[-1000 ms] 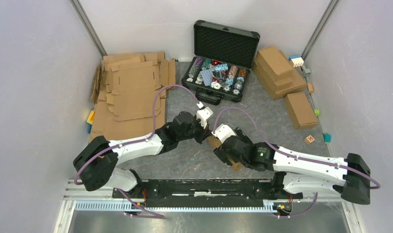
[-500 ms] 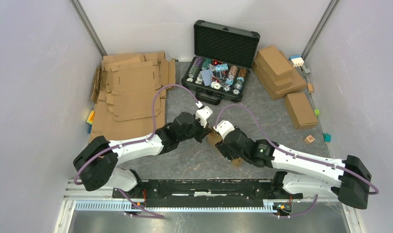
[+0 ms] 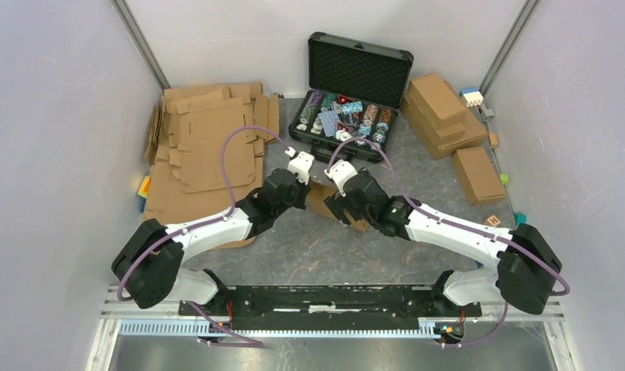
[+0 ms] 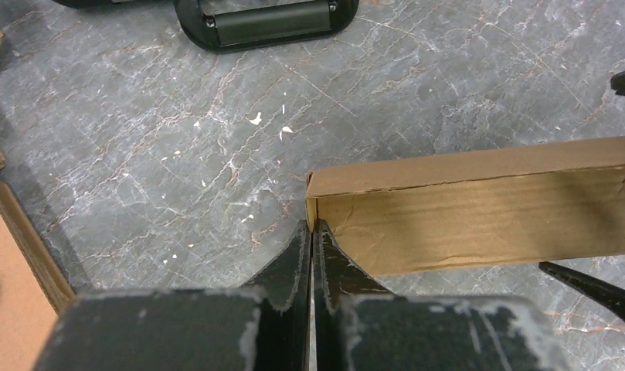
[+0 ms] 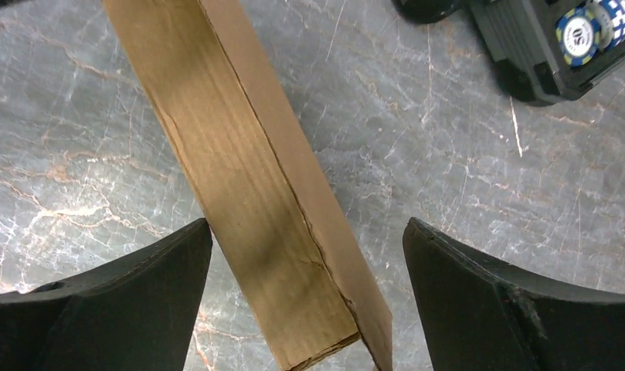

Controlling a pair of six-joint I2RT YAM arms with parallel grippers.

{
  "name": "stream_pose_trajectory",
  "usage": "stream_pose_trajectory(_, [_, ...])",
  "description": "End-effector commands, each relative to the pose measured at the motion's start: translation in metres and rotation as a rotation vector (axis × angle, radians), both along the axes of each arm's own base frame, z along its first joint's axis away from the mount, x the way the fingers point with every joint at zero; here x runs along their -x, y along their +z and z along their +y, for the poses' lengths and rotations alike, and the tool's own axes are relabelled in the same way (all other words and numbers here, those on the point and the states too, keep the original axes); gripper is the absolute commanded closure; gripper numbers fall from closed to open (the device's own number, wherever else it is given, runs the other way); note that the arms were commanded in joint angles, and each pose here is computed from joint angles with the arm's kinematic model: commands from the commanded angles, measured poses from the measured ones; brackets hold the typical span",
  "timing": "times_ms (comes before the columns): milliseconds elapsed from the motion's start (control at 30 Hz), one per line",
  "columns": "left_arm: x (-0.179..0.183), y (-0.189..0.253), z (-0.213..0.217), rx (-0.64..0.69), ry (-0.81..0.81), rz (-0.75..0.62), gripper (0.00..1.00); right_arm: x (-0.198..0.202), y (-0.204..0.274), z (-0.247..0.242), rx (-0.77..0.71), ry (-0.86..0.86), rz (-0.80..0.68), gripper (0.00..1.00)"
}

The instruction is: Fold the paper box

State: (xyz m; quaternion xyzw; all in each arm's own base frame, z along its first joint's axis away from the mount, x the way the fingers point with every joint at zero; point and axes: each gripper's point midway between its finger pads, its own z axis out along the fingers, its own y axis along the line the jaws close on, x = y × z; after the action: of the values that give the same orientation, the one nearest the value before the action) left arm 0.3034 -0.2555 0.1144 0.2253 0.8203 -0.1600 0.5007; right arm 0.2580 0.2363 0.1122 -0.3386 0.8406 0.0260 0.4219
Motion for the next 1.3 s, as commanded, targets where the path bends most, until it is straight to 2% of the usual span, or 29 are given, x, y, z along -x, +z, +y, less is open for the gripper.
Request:
stream_pose_trajectory(0, [0.002, -0.007, 0.012, -0.029, 0.059, 0.03, 0.98, -0.006, 0.031, 0.016, -0.091, 0.058, -0.039, 0.02])
stream_pose_trajectory(200, [0.005, -0.002, 0.01, -0.014, 0.042, 0.032, 0.98, 0.014, 0.038, -0.002, -0.16, 0.034, 0.004, 0.02])
stream_pose_trajectory(500, [0.011, 0.004, 0.002, 0.021, 0.001, 0.042, 0.98, 0.03, 0.033, -0.057, -0.217, -0.181, -0.002, 0.02])
stream_pose_trajectory(633, [0.014, 0.005, -0.004, 0.034, -0.018, 0.046, 0.98, 0.036, 0.033, -0.058, -0.269, -0.181, 0.012, 0.1])
stream_pose_trajectory(900, [0.017, 0.01, -0.004, 0.043, -0.023, 0.036, 0.98, 0.038, 0.015, -0.051, -0.316, -0.222, 0.102, 0.18])
stream_pose_trajectory(1267, [0.02, 0.012, -0.009, 0.05, -0.037, 0.036, 0.98, 0.035, 0.016, -0.039, -0.54, -0.281, 0.157, 0.35])
